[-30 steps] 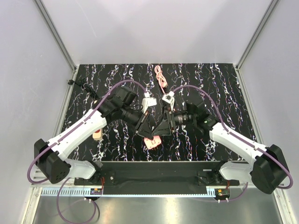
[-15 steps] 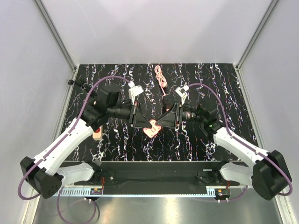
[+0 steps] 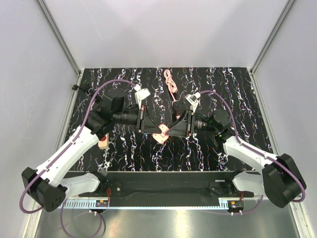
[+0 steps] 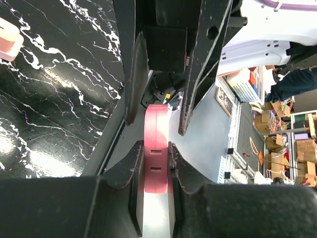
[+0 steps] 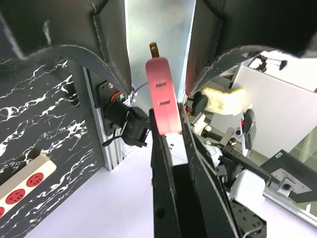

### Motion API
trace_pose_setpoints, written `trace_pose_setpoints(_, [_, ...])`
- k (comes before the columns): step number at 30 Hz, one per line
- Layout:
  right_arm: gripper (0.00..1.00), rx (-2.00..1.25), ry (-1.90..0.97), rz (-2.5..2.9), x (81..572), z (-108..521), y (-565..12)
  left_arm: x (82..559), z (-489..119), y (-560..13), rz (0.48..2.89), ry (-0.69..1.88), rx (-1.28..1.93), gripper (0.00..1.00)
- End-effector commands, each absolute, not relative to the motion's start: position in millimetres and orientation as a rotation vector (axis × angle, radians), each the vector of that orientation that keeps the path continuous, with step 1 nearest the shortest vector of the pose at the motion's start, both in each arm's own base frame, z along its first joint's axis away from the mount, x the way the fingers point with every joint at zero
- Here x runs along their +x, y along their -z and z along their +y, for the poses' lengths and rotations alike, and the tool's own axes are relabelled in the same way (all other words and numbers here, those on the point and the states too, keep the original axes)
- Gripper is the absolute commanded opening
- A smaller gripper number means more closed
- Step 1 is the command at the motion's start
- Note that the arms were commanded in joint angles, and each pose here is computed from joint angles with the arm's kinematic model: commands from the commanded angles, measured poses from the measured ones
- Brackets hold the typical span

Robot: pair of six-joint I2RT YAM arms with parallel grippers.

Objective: Insert the plug

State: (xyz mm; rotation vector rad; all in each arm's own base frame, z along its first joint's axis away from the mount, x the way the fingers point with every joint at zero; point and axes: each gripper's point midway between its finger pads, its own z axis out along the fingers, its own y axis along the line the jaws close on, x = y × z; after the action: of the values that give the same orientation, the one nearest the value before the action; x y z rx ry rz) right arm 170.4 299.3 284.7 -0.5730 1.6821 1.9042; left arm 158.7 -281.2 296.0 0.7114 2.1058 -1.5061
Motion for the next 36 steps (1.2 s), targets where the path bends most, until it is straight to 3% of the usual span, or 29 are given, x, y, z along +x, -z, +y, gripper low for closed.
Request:
trace_pose_setpoints(1, [0.52,-0.632,-1.921,1.6,162.4,295.5,-295.2,155.4,-281.2,-318.0,1.995,1.551,0.749,0.0])
trace_pose_setpoints(2, [0.48,-0.634,-1.919,1.598,162.1,295.3,-294.6,155.7,-281.2,-318.0,1.996,1.554,0.749,0.0])
trace_pose_setpoints(5, [0.22,-0.636,-1.914,1.591,161.2,294.1,-293.9,152.8,-282.2,-317.5,1.991,1.583,0.768,0.0])
trace_pose_setpoints(6, [0.05,-0.64,-1.912,1.588,161.0,294.0,-293.9,151.7,-282.9,-316.3,1.996,1.598,0.772,0.0])
trace_pose_setpoints(7, [0.0,-0.64,-1.912,1.588,161.3,294.2,-294.1,150.4,-283.1,-317.7,1.986,1.607,0.783,0.0])
trace_pose_setpoints(9, [0.0,-0.641,-1.912,1.586,161.5,293.9,-294.8,145.0,-283.2,-317.5,1.979,1.64,0.817,0.24])
trace_pose_setpoints(11, [0.0,-0.643,-1.912,1.583,161.9,293.8,-296.5,140.4,-282.6,-318.5,1.96,1.66,0.854,0.56])
trace_pose_setpoints(13, [0.0,-0.646,-1.914,1.578,162.8,294.5,-299.2,139.7,-282.4,-317.9,1.949,1.658,0.87,0.63])
trace_pose_setpoints(16, [0.0,-0.649,-1.916,1.574,165.2,296.1,-302.8,140.5,-285.6,-312.5,1.969,1.682,0.882,0.62])
trace_pose_setpoints(24, [0.0,-0.66,-1.929,1.568,168.6,299.2,-307.2,145.1,-294.2,-299.3,2.041,1.707,0.871,0.47])
trace_pose_setpoints(32, [0.0,-0.655,-1.923,1.579,173.1,302.0,-304.5,142.3,-296.4,-293.9,2.067,1.728,0.878,0.4])
trace_pose_setpoints(34, [0.0,-0.652,-1.923,1.583,174.6,302.3,-303.6,143.0,-296.9,-292.4,2.081,1.73,0.869,0.37])
trace_pose_setpoints(36, [0.0,-0.658,-1.923,1.582,174.6,302.6,-303.5,143.9,-297.7,-291.3,2.093,1.733,0.862,0.26])
